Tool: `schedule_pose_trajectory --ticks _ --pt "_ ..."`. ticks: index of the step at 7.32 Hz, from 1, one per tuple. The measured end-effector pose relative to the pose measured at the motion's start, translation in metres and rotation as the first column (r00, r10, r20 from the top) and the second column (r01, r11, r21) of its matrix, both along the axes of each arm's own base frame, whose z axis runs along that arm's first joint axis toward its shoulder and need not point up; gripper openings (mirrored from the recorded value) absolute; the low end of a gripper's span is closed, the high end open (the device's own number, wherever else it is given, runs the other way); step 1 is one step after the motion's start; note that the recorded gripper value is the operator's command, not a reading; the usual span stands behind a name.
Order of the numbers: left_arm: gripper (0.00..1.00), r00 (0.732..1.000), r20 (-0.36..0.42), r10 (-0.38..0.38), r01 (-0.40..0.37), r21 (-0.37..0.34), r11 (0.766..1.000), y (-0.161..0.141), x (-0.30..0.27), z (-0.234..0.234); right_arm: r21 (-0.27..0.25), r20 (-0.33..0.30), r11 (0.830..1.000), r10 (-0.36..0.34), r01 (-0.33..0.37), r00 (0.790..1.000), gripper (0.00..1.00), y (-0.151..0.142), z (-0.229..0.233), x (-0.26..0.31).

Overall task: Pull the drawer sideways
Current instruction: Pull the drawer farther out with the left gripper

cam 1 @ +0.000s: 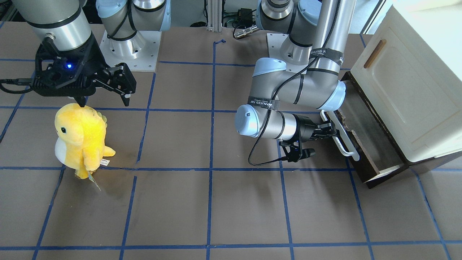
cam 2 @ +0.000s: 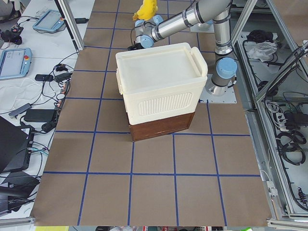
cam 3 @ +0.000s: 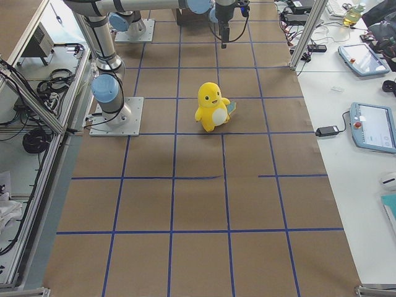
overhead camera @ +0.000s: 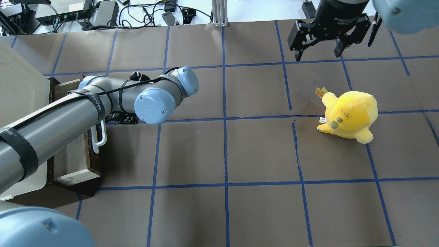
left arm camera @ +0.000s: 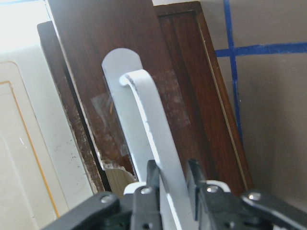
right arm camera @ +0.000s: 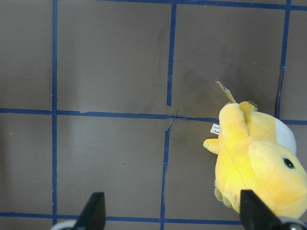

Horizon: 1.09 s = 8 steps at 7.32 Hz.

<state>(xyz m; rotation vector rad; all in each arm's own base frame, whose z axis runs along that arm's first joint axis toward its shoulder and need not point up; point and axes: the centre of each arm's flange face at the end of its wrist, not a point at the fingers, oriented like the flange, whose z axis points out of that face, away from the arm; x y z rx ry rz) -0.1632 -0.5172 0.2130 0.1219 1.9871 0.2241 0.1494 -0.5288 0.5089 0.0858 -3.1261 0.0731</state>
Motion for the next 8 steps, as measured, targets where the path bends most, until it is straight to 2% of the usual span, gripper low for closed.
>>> schedule_pose_trajectory --ticks 4,5,6,8 --pt "0.28 1.000 -0.019 0.009 -0.008 0.006 1.000 0.0019 -0.0044 -0.0034 0.000 0.000 1.000 0.000 0.000 1.000 1.00 0.0000 0.0000 0.0000" --pt "0.39 1.000 -0.020 0.006 -0.006 0.003 1.000 0.0017 -0.0060 -0.0025 0.000 0.000 1.000 0.000 0.000 1.000 1.00 0.0000 0.0000 0.0000" --pt "0.77 1.000 -0.020 0.004 -0.004 0.001 1.000 0.0016 -0.0070 -0.0016 0.000 0.000 1.000 0.000 0.000 1.000 1.00 0.0000 0.0000 0.0000" --pt "0.86 1.000 -0.018 0.001 -0.001 0.000 1.000 0.0016 -0.0072 -0.0010 0.000 0.000 1.000 0.000 0.000 1.000 1.00 0.0000 0.0000 0.0000"
